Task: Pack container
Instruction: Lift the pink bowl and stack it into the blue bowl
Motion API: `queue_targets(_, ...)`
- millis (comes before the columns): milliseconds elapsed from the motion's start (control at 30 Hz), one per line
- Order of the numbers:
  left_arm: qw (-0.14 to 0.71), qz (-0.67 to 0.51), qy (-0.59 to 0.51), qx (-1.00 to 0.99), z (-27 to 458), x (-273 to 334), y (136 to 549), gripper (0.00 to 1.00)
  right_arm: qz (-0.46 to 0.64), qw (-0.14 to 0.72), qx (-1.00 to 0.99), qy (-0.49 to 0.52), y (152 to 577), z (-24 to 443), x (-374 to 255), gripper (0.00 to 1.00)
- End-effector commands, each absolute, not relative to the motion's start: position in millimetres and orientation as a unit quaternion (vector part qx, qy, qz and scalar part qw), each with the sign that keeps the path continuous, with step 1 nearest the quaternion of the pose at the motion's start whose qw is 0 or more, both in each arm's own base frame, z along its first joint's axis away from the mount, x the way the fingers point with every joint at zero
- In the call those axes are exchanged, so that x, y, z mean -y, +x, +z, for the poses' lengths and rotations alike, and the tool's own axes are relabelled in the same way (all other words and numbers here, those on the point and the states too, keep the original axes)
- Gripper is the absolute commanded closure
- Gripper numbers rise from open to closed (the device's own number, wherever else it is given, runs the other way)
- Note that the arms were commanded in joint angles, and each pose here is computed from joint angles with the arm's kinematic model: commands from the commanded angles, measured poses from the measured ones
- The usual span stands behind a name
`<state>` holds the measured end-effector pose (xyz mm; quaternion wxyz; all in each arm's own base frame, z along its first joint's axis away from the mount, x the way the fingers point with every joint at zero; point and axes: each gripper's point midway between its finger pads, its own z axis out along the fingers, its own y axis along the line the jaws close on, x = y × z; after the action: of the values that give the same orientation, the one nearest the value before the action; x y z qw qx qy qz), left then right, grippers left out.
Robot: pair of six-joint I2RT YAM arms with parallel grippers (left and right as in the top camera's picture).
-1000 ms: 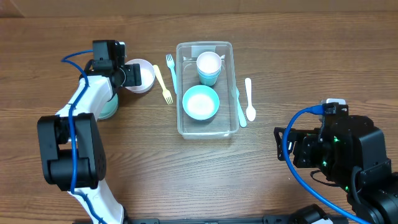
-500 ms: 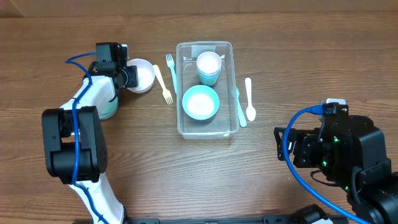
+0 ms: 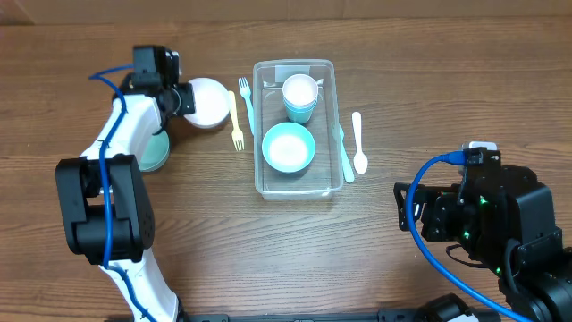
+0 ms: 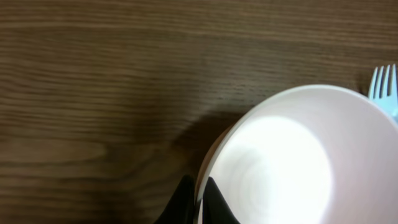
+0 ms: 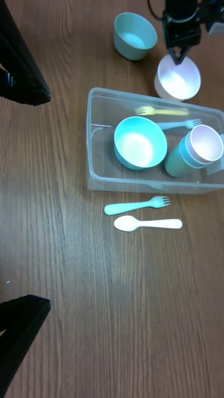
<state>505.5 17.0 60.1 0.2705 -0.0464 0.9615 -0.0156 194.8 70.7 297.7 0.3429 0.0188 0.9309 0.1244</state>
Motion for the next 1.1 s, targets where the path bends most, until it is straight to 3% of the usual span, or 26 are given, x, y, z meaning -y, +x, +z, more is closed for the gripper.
queue_targets(0,0.330,0.025,-0.073,-0.941,136,-35,518,0.96,0.124,0.348,-0.929,0.017,195,300,-70,0.00)
queue_targets(167,0.368,0.015,-0.078,-0.926,203,-30,495,0.96,0.124,0.348,-0.929,0.017,195,300,-70,0.00)
queue_targets(333,0.410,-0.079,0.001,-0.908,268,43,464,0.96,0.124,0.348,-0.929,0.017,195,300,-70,0.00)
queue_targets(433,0.358,-0.104,0.089,-0.924,245,126,439,0.96,0.124,0.348,-0.929,0.017,195,300,-70,0.00)
queue_targets(600,0.281,-0.052,0.148,-0.947,180,191,417,0.96,0.124,0.348,-0.929,0.017,195,300,-70,0.00)
queue_targets(733,0.216,-0.043,0.133,-0.966,127,199,413,0.96,0.124,0.348,-0.929,0.017,195,300,-70,0.00)
queue_targets(933,0.212,-0.035,0.134,-0.968,119,197,415,0.96,0.124,0.348,-0.929,0.017,195,300,-70,0.00)
queue_targets(967,0.212,-0.035,0.133,-0.968,119,197,415,0.86,0.124,0.348,-0.929,0.017,195,300,-70,0.00)
queue_targets(1000,0.212,-0.035,0.133,-0.968,119,197,415,0.41,0.124,0.348,-0.929,0.017,195,300,-70,0.00)
queue_targets(1033,0.213,-0.035,0.133,-0.967,120,197,416,0.13,0.124,0.348,-0.929,0.017,195,300,-70,0.00)
queue_targets(1067,0.214,-0.036,0.134,-0.967,121,198,416,0.15,0.124,0.348,-0.929,0.017,195,300,-70,0.00)
